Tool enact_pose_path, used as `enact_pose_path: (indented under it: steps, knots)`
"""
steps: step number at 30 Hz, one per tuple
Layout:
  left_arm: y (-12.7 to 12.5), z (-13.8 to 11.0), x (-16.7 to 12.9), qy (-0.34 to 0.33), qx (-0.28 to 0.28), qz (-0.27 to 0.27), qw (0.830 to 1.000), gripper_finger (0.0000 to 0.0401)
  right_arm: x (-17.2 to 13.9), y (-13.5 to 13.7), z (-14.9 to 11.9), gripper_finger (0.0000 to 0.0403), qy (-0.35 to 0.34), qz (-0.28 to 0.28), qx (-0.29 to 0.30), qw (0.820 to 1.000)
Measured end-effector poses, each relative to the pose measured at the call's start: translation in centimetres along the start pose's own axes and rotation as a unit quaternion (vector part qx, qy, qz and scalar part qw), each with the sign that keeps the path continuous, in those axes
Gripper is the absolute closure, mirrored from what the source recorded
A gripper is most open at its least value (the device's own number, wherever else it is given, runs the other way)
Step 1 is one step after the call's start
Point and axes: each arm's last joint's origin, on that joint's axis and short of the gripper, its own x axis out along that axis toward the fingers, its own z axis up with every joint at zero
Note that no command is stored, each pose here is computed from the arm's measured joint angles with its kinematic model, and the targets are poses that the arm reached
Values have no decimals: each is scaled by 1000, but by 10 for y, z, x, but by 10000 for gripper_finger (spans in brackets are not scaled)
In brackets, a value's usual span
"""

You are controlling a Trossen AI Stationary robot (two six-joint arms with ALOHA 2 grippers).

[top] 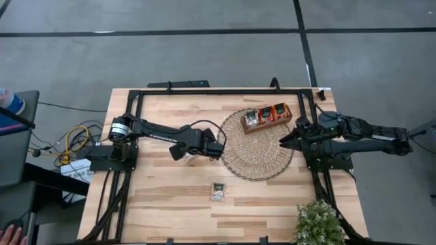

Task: Pick & Place Tea
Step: Put the brown tea pack into the left compartment of the brown organizer

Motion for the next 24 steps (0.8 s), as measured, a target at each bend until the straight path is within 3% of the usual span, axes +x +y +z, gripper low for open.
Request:
enact_pose_path:
  steps: [4, 10, 24]
  knots:
    - [-6, -4, 6, 20, -30, 1, 999, 27, 0, 0, 0, 290, 3, 4, 0, 1000]
    - [-11, 9, 22, 41, -52, 45, 997, 27, 0, 1, -1, 290, 18, 25, 0, 1000]
    - [4, -2, 55, 110, -80, 112, 984, 27, 0, 2, -2, 290, 24, 36, -4, 999]
